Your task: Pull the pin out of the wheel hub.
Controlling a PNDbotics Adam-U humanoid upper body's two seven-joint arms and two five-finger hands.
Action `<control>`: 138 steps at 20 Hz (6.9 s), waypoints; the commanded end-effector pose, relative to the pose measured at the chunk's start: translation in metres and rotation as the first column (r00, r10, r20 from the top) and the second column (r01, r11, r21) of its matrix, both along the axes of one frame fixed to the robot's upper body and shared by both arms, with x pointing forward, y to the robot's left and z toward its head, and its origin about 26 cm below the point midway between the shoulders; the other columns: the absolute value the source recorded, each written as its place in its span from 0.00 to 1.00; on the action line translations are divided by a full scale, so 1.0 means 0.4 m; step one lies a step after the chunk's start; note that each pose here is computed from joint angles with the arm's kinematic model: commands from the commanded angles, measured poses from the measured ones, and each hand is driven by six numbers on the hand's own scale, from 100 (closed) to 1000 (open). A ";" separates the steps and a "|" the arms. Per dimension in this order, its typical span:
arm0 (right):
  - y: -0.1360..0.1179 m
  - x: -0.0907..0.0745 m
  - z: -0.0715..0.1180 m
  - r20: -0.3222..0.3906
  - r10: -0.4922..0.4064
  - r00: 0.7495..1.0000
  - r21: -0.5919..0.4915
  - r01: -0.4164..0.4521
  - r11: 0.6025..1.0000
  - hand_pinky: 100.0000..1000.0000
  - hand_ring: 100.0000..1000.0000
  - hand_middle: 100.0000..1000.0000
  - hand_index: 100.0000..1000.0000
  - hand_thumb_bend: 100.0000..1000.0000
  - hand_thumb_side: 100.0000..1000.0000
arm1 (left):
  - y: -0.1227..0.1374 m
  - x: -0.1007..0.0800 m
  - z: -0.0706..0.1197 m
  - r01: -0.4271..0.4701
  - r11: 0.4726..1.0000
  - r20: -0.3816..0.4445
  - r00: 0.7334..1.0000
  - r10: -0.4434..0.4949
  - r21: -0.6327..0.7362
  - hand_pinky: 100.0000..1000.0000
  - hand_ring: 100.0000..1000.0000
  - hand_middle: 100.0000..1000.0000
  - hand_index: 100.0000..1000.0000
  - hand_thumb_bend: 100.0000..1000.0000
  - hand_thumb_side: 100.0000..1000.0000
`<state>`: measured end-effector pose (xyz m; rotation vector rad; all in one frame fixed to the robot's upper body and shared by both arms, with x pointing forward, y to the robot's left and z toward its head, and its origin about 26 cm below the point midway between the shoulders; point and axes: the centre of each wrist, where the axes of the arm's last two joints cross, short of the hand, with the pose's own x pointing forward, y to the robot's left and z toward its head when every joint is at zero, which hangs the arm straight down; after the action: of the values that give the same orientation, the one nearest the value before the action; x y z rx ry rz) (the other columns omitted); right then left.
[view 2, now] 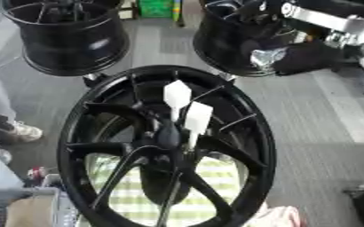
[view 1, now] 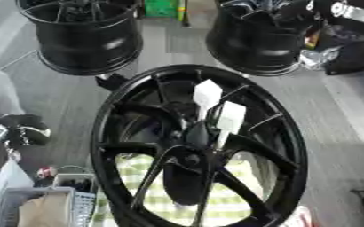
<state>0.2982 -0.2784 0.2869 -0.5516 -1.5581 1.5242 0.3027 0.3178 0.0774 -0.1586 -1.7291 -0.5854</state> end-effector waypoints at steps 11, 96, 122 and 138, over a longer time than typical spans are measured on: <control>0.111 0.016 -0.014 -0.140 0.130 0.982 -0.238 -0.160 0.958 0.80 0.82 0.90 0.99 0.08 0.50 | 0.002 0.003 0.015 0.022 0.999 0.012 1.000 -0.023 0.031 0.65 0.58 0.60 0.75 0.00 0.89; 0.149 0.141 -0.202 -0.244 0.082 0.966 -0.377 -0.172 0.910 0.77 0.76 0.67 0.79 0.08 0.44 | -0.006 0.001 0.013 0.037 0.999 0.004 0.999 -0.037 0.026 0.64 0.60 0.61 0.75 0.00 0.90; 0.056 0.087 0.006 0.087 -0.025 0.996 -0.180 0.040 0.983 0.67 0.62 0.38 0.52 0.00 0.20 | -0.002 -0.001 0.011 0.028 0.999 -0.003 1.000 -0.028 0.029 0.64 0.60 0.61 0.75 0.00 0.90; -0.293 -0.012 -0.063 0.270 -0.631 0.728 0.113 0.627 0.771 0.62 0.58 0.37 0.51 0.00 0.01 | 0.011 0.000 0.022 -0.007 1.000 0.015 1.000 0.007 0.024 0.64 0.61 0.61 0.75 0.00 0.90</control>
<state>0.2952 -0.3846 0.2492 -1.1159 -1.3582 1.0019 0.3012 0.3182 0.0736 -0.1632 -1.7056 -0.5853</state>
